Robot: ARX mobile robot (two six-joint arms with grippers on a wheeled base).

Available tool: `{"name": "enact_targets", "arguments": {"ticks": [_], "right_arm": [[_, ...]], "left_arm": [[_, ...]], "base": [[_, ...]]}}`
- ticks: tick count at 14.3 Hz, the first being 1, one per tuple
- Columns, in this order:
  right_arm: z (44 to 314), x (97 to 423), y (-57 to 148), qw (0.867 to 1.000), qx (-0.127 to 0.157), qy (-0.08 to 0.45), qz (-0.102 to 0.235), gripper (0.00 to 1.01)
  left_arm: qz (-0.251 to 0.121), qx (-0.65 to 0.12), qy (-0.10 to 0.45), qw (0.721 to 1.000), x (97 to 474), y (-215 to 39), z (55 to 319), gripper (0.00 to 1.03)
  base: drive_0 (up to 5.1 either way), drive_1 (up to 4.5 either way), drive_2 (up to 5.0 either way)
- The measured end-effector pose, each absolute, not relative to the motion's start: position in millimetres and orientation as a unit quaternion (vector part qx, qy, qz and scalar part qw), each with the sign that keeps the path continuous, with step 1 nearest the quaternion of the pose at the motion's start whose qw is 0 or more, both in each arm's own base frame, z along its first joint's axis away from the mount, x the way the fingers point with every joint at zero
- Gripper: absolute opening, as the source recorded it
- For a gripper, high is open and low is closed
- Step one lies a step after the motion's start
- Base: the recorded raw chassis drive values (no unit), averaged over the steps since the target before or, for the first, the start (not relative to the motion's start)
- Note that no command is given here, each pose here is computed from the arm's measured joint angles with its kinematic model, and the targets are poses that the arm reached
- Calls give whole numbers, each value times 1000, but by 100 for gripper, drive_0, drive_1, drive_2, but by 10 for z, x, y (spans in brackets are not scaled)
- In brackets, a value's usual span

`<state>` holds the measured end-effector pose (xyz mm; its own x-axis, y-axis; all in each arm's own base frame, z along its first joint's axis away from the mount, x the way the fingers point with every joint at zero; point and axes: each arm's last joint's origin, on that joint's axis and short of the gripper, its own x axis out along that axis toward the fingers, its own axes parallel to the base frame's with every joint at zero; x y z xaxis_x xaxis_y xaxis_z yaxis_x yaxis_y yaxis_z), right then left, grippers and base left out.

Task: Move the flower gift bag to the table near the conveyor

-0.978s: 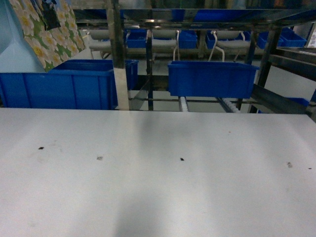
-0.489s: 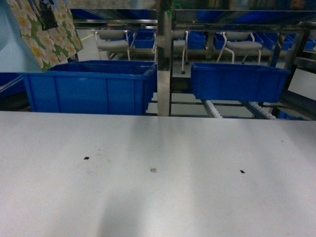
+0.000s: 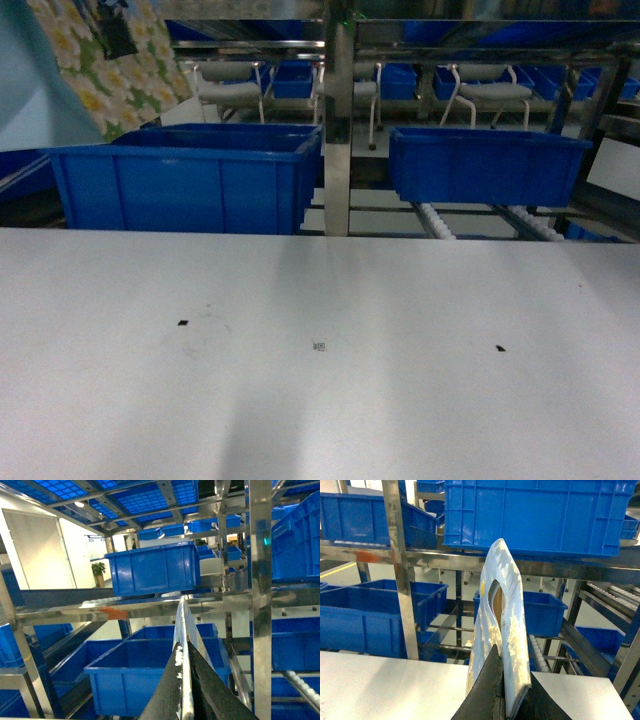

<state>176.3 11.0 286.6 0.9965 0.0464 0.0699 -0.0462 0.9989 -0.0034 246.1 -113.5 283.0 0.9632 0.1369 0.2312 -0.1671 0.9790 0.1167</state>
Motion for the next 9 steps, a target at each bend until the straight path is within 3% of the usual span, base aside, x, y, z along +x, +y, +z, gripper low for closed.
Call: {"name": "enact_targets", "arguments": {"ticks": [1, 5, 7, 9], "right_arm": [[2866, 1763, 109, 999, -1, -35, 23, 2], [2863, 1764, 107, 999, -1, -34, 20, 2], [2872, 1756, 112, 999, -3, -37, 28, 2], [2868, 1761, 108, 999, -3, -36, 21, 2]], "left_arm": [[78, 68, -112, 988, 2461, -1135, 2831, 2], [73, 67, -113, 989, 2456, -1145, 2832, 2], [91, 67, -110, 987, 2475, -1095, 2832, 2], [78, 68, -112, 988, 2457, -1139, 2833, 2]], "base": [[0, 0, 0], [-497, 249, 249], [-497, 249, 249], [-497, 249, 249]]}}
